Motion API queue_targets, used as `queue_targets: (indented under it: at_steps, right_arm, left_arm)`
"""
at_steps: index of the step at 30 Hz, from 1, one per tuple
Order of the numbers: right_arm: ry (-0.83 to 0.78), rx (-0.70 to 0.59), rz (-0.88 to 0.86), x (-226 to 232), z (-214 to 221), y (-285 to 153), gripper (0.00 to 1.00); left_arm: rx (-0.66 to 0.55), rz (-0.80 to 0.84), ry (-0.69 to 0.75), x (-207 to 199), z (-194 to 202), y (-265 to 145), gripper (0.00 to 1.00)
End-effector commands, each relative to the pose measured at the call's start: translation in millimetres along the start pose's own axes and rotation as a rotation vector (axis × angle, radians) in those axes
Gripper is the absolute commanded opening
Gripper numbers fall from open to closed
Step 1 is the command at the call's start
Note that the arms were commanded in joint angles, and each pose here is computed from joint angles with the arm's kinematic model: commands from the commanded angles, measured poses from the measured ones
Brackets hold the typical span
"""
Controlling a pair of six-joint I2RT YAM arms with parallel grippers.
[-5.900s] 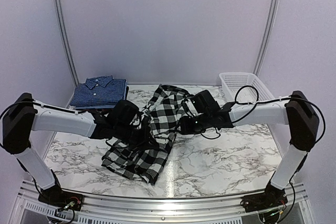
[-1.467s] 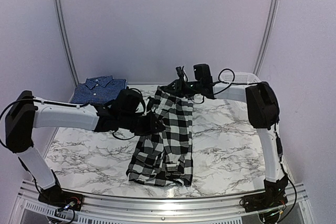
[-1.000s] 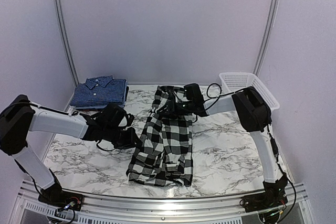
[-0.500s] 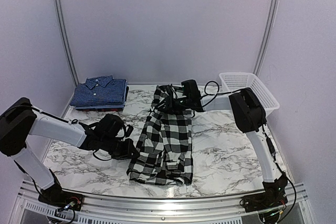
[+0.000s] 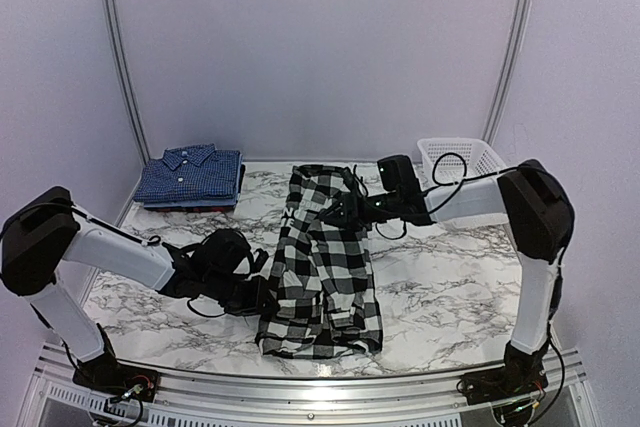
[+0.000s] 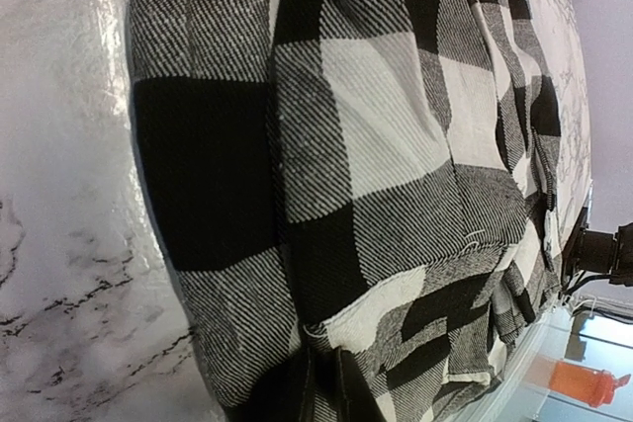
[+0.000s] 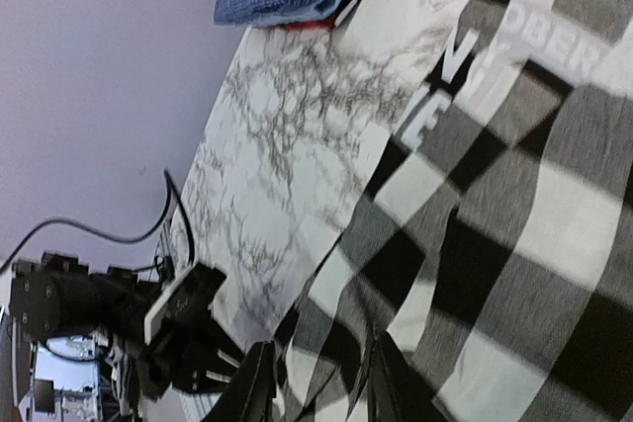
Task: Fold and stack the long sleeve shirts
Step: Adjust the rectangle-folded shirt at the center of the board, then pick up the rectangle-folded shirt from the center of the board.
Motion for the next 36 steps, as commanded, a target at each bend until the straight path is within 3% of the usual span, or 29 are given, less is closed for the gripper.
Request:
queue_targets:
  at_steps: [1, 9, 17, 26, 31, 36]
  right_arm:
    - [-0.051, 0.010, -0.032, 27.4, 39.6, -19.8, 0.28]
    - [0.005, 0.064, -0.021, 40.6, 115.1, -54.0, 0.30]
    - [0.061, 0.176, -0.044, 34.0, 167.2, -34.7, 0.29]
    - [0.111, 0.194, 0.036, 19.1, 186.5, -41.9, 0.28]
    - [0.067, 0.161, 0.073, 31.0, 169.7, -47.2, 0.28]
    - [0.056, 0.116, 0.084, 35.5, 156.4, -54.4, 0.28]
  left_arm:
    - [-0.032, 0.050, 0.020, -16.8, -8.5, -7.6, 0.09]
    - [-0.032, 0.081, 0.057, -31.5, -10.6, -25.1, 0.12]
    - [-0.127, 0.082, 0.090, -50.9, -55.0, -48.1, 0.14]
    - [-0.265, 0.071, 0.142, -69.8, -153.3, -43.2, 0.14]
    - [-0.371, 0.032, 0.110, -52.9, -230.9, -23.8, 0.15]
    - [-0.397, 0.024, 0.087, -31.9, -278.1, -3.0, 0.15]
Point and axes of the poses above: each gripper's point midway between its finger pads, its own y axis out along the fingers, its own x axis along the line the jaws close on, z = x × y, the point moved 8 cm from there along -y, back along the fingers, and after that the axes turned 4 degrees about -y, right-handed, at the moved point
